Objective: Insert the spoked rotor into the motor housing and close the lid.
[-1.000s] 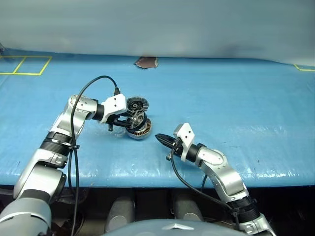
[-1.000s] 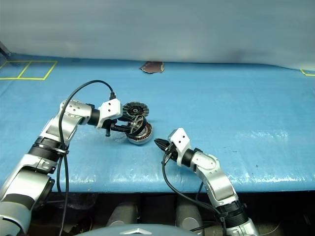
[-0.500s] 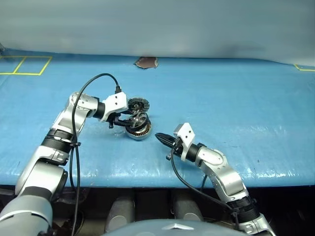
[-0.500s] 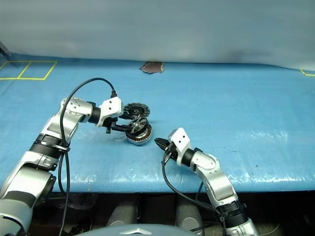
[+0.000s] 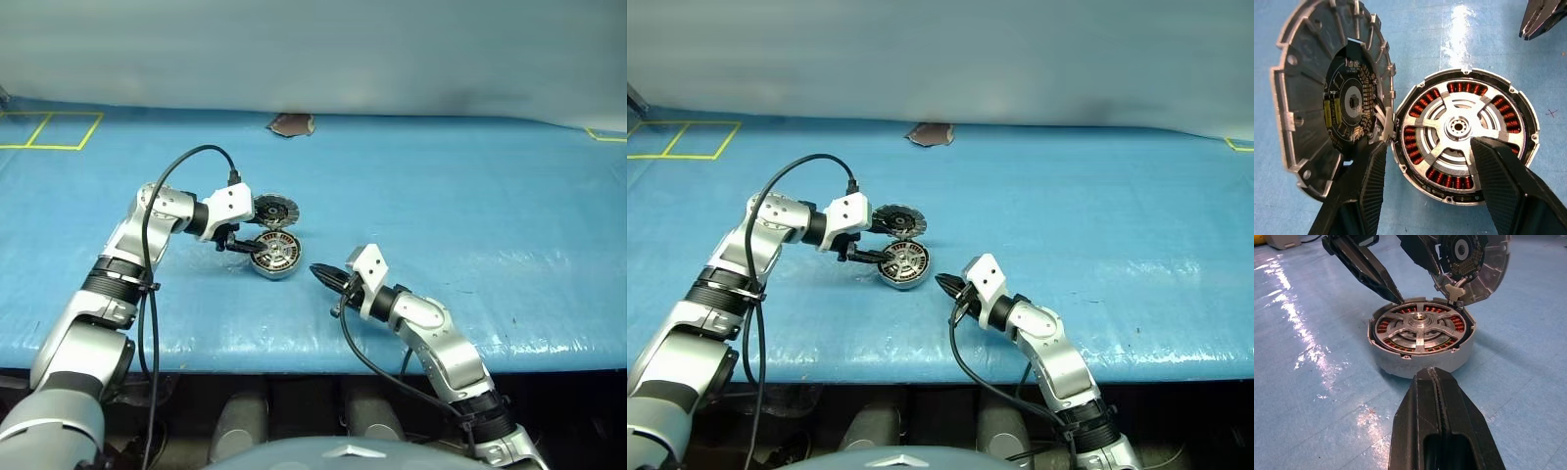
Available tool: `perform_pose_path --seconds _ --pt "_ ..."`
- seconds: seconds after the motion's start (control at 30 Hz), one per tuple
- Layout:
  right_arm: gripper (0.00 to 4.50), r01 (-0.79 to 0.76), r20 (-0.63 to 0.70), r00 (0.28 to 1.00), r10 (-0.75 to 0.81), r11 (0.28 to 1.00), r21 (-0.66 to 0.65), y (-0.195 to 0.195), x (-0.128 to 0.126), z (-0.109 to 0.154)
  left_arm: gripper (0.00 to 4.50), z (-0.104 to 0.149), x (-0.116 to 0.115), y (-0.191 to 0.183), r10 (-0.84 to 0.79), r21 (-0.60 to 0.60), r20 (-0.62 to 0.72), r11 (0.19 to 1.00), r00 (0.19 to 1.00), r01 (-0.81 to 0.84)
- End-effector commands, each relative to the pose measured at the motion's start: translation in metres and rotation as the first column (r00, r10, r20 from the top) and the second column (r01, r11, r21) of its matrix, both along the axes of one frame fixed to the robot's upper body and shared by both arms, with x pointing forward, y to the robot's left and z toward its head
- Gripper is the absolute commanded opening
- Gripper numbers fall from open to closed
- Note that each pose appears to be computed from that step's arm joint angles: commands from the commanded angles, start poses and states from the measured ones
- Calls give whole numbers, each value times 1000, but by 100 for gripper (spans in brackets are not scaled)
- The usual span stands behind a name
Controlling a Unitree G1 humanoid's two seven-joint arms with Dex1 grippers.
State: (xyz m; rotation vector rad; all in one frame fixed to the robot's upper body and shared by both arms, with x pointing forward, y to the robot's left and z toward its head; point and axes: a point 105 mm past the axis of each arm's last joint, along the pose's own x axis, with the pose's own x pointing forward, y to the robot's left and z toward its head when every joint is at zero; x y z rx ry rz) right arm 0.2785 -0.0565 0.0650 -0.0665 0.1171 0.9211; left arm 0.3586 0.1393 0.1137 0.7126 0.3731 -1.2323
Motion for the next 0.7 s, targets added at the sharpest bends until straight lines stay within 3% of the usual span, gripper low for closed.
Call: perform_pose_path --seconds 0.03,0.3,0.57,0.7 --pt "0 -8 45 999 7 1000 15 2 2 10 295 17 0 2 0 -48 33 999 999 1" --pt "0 44 99 994 -48 998 48 -8 10 27 295 34 -20 17 36 -244 -72 968 997 -53" --pt "0 158 153 975 -161 987 31 -22 36 37 295 17 -37 36 123 -247 -92 959 988 -142" --pt "0 159 188 968 -165 986 47 -21 52 48 295 7 -42 32 121 -339 -100 929 988 -149"
